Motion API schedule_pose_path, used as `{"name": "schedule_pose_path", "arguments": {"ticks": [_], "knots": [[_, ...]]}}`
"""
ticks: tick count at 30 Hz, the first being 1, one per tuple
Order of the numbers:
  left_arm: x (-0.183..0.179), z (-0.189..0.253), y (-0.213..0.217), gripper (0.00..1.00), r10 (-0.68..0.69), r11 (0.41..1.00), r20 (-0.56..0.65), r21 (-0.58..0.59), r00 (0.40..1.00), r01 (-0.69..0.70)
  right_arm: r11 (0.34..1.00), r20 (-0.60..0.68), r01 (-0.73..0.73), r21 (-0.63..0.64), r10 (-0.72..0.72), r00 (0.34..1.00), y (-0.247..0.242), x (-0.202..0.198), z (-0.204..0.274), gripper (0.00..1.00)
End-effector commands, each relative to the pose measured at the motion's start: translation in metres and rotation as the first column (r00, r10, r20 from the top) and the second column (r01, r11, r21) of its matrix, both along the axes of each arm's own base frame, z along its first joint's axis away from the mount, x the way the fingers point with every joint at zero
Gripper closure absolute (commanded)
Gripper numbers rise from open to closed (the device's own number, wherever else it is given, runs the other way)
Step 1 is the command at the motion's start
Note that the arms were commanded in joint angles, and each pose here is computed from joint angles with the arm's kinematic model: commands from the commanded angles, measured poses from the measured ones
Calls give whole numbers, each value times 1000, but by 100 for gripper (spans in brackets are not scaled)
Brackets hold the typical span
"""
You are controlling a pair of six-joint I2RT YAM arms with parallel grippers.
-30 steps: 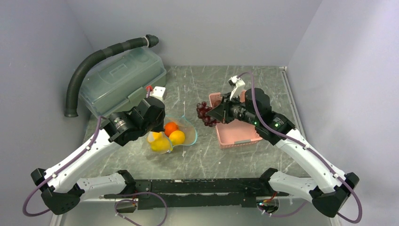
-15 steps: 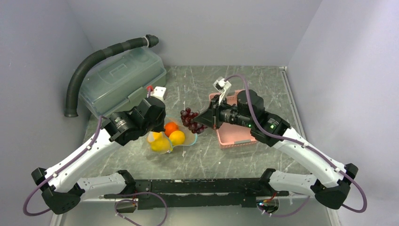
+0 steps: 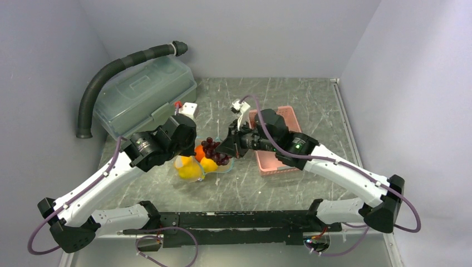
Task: Place the food in the zip-top bag and seal the zipper
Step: Place the fake fruit in the zipper food storage bag.
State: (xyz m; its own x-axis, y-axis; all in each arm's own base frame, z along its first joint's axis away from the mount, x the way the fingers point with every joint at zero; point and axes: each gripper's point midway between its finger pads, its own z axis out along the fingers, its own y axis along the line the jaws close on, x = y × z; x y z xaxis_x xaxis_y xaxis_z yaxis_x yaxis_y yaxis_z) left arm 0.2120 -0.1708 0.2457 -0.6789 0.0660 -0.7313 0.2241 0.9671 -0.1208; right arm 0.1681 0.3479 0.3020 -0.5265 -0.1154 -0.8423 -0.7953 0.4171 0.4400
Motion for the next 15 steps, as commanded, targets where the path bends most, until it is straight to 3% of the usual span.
{"name": "schedule_pose_path", "arguments": {"ticks": [1, 15], "knots": [[3, 14, -4, 92, -1, 999, 31, -42, 1000, 2, 998, 81, 8, 61, -13, 997, 18, 12, 22, 100], [3, 12, -8, 91, -14, 999, 28, -52, 1000, 15, 999, 6, -4, -50, 4, 1000, 64, 22, -41, 100]]}}
